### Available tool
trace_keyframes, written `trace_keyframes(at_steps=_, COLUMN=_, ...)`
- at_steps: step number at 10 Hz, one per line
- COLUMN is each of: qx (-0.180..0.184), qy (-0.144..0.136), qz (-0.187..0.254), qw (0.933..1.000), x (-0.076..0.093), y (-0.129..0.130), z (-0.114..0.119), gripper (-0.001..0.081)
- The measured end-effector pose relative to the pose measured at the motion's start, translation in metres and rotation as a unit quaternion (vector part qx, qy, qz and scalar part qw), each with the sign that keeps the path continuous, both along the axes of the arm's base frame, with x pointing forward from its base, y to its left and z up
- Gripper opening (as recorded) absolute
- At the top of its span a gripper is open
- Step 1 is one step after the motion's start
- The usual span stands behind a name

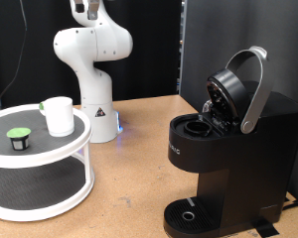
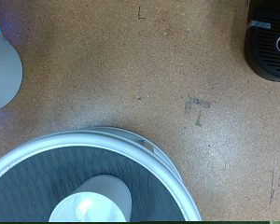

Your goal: Make a cup of coffee with the keurig machine

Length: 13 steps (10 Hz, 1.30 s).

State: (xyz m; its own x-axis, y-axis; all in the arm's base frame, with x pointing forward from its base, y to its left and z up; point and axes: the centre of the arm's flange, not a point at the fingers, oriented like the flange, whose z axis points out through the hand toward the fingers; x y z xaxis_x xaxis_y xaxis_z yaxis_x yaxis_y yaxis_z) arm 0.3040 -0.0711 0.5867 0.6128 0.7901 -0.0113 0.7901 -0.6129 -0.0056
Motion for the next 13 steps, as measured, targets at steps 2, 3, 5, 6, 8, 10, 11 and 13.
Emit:
trace_keyframes(at_steps=2, qx=0.007, qy=0.001, qz=-0.002, qw=1.0, x=0.0, y=-0.002, z=-0.002, gripper=0.0805)
trace_keyframes(at_steps=3, qx=0.015, qy=0.001, qz=-0.002, qw=0.9999, x=-0.001, y=-0.01, z=-0.003, gripper=0.0805)
trace_keyframes(at_steps=5, qx=0.027, qy=0.0, qz=-0.006, qw=0.9996, x=-0.004, y=-0.037, z=-0.008, gripper=0.0805)
trace_keyframes(at_steps=6, qx=0.026, qy=-0.003, qz=-0.003, qw=0.9997, x=-0.005, y=-0.054, z=-0.013, gripper=0.0805)
trace_keyframes(at_steps=8, qx=0.018, qy=-0.009, qz=-0.006, qw=0.9998, x=-0.006, y=-0.083, z=-0.031, gripper=0.0805)
trace_keyframes(at_steps=10, qx=0.009, qy=-0.005, qz=-0.013, qw=0.9999, x=-0.005, y=-0.107, z=-0.047, gripper=0.0805)
trace_keyframes(at_steps=11, qx=0.008, qy=-0.002, qz=-0.012, qw=0.9999, x=-0.003, y=-0.112, z=-0.052, gripper=0.0805)
trace_keyframes(at_steps=13, qx=0.013, qy=-0.003, qz=-0.013, qw=0.9998, x=-0.003, y=-0.112, z=-0.052, gripper=0.0805)
